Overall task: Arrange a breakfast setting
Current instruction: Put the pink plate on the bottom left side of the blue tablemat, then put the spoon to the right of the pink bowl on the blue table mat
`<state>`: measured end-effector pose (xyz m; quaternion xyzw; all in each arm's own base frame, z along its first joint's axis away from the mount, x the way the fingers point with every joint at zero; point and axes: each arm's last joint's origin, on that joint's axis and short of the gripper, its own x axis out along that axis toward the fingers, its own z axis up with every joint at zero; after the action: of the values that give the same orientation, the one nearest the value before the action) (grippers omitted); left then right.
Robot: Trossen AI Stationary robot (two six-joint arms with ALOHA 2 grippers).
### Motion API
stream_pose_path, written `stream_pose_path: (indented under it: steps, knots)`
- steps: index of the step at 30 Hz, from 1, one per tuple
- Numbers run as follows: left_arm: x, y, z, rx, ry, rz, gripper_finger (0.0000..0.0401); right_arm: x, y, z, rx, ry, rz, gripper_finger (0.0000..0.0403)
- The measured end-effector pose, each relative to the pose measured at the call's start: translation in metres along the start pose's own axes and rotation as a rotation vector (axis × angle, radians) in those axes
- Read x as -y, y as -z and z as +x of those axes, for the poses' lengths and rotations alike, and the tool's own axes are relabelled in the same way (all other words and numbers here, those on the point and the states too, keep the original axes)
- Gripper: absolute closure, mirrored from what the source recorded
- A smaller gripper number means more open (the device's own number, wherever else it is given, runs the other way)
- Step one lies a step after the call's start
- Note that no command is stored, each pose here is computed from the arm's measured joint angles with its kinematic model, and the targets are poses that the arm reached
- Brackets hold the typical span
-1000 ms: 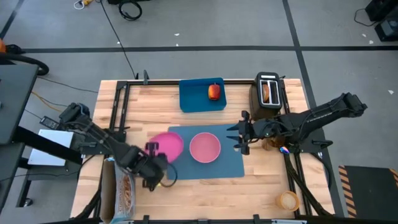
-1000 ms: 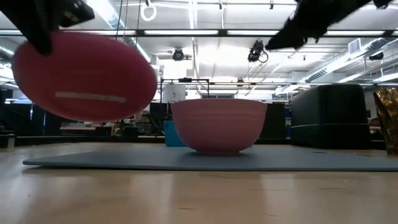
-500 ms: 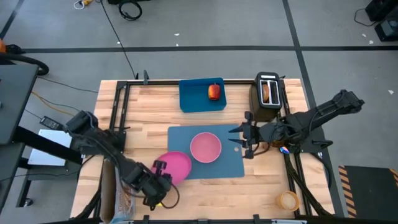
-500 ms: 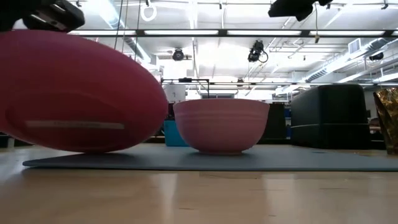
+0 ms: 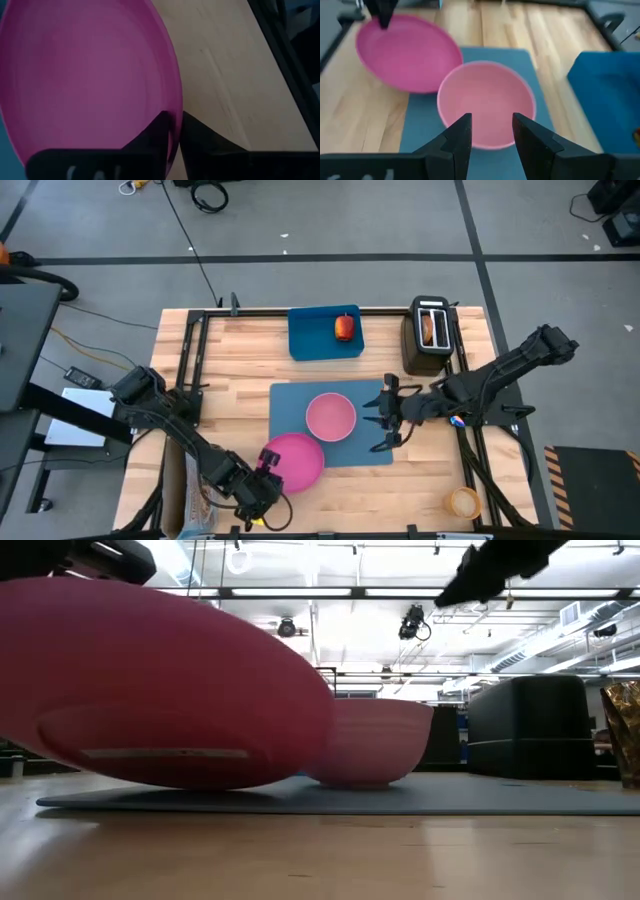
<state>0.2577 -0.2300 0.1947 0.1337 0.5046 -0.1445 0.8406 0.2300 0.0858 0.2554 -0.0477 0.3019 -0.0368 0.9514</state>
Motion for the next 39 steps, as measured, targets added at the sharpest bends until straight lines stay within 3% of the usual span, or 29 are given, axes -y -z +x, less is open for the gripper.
stream_pose_path:
  steps: [9, 21, 25, 33, 39]
  knots:
    - [-0.011, 0.002, 0.010, -0.051, -0.026, -0.032, 0.0350, -0.019, 0.018, 0.031, -0.128, -0.001, -0.041, 0.0253]
    - [-0.014, -0.004, 0.010, -0.018, 0.018, -0.083, 0.0344, -0.025, 0.022, 0.033, -0.144, -0.010, -0.059, 0.0253]
    - [-0.020, -0.005, -0.001, -0.006, 0.017, -0.128, 0.0331, -0.025, 0.025, 0.041, -0.171, 0.001, -0.066, 0.0253]
    - [-0.037, -0.010, -0.052, 0.163, -0.086, -0.170, 0.0323, -0.024, 0.045, 0.072, -0.310, 0.028, 0.055, 0.0253]
    - [-0.051, -0.015, -0.057, 0.233, -0.179, -0.162, 0.0323, -0.017, 0.051, 0.084, -0.343, 0.090, 0.186, 0.0253]
